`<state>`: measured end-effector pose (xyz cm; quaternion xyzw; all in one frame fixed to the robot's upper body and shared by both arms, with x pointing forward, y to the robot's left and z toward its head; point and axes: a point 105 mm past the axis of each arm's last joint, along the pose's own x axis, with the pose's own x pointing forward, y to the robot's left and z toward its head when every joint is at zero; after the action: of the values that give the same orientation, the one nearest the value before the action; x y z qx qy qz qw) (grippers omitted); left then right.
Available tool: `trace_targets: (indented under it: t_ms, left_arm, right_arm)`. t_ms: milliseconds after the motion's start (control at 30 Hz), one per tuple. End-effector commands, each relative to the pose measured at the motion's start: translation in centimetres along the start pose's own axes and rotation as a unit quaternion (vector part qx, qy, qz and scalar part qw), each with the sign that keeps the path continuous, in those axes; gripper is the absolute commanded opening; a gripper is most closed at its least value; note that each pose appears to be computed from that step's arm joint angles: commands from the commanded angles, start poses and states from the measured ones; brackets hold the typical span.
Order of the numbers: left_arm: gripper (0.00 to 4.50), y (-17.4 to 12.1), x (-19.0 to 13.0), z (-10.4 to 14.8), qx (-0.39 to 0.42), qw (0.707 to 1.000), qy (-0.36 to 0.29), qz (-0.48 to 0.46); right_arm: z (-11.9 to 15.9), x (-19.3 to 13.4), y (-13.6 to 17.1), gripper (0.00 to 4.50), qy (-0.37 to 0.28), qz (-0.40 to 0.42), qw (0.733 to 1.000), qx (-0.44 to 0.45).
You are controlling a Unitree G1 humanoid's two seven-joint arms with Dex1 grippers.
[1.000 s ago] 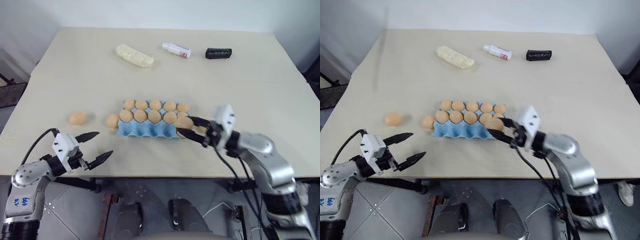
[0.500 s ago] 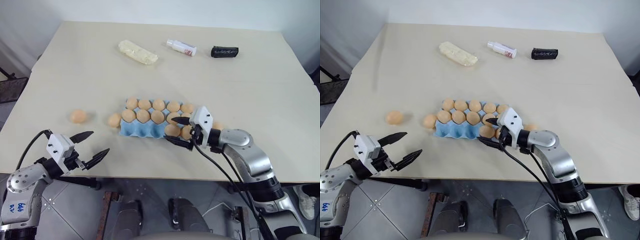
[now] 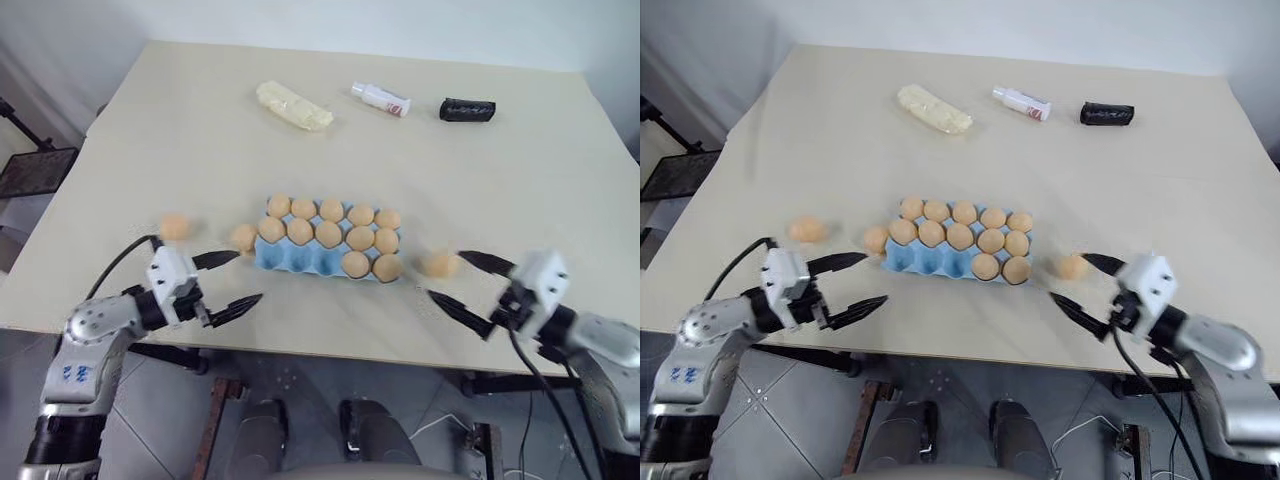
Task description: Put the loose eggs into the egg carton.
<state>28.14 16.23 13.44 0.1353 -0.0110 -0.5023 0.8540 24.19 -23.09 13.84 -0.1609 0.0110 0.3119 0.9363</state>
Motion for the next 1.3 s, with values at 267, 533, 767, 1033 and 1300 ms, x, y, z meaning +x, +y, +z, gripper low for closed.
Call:
trace_targets:
  t_ms: [267, 533, 767, 1033, 1300]
  left_arm:
    - [4.50, 0.6, 2.0, 1.1, 0.022, 0.999, -0.024, -0.042]
    - [4.50, 0.4, 1.5, 1.3, 0.022, 0.999, -0.027, -0.034]
    - [4.50, 0.5, 0.9, 1.6, 0.030, 0.999, -0.028, -0.016]
    - [4.50, 0.6, 0.4, 1.6, 0.025, 0.999, -0.030, 0.003]
    - [4.50, 2.5, -6.1, -1.5, -0.010, 0.989, 0.009, 0.144]
  right_arm:
    - [-1.7, -0.8, -0.4, 4.47, 0.004, -0.053, 0.999, -0.010]
    - [-1.2, 4.6, -2.4, 4.47, -0.003, -0.026, 1.000, 0.012]
    - [-2.9, 8.0, -2.6, 4.47, 0.024, 0.020, 0.999, 0.014]
    - [-2.1, 9.0, -2.6, 2.57, -0.011, 0.034, 0.999, 0.010]
    - [5.2, 10.9, 2.4, 2.22, -0.095, 0.140, 0.985, -0.015]
